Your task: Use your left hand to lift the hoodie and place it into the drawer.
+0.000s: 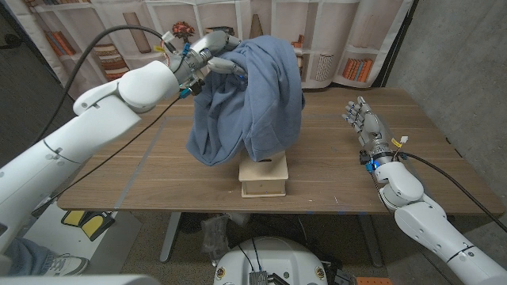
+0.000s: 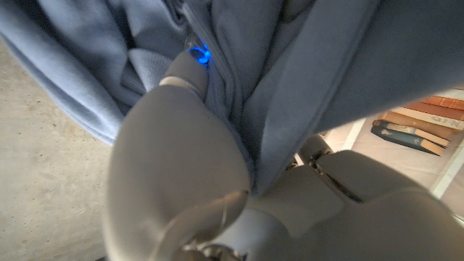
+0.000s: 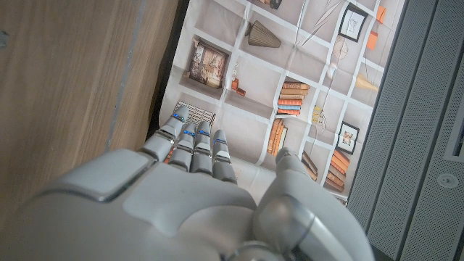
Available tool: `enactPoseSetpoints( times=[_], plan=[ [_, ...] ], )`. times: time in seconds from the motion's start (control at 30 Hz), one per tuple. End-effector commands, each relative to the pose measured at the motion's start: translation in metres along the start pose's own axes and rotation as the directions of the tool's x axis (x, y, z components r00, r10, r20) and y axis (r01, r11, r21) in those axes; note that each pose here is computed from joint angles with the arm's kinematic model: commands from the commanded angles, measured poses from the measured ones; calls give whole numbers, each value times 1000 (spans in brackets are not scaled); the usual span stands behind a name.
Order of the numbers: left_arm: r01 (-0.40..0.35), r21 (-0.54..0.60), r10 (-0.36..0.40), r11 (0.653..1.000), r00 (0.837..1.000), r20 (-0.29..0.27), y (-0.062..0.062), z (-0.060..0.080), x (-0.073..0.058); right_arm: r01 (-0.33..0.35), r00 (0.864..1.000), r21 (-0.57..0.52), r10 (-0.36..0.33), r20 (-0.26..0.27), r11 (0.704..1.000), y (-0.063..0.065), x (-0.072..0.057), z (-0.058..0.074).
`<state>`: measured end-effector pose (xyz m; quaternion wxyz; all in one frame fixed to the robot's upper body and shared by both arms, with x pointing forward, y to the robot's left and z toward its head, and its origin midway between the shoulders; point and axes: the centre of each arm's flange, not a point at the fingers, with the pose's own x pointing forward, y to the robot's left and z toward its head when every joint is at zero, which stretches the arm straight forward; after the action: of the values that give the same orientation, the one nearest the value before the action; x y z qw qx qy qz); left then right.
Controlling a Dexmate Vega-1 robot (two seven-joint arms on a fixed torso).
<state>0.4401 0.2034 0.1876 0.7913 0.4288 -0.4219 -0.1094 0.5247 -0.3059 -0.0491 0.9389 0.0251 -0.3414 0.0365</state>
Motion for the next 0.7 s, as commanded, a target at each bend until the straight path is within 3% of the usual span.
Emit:
enactPoseSetpoints(
  times=[0.03,0.7],
  plan=[
    [129,-61,-124,990,989,79,-9,7,1,4,1000,4,-4,-1,1000,0,-3,0],
    [172,-58,-166,983,981,99,-21,8,-1,4,1000,2,-4,2,1000,0,-9,-1]
  ],
)
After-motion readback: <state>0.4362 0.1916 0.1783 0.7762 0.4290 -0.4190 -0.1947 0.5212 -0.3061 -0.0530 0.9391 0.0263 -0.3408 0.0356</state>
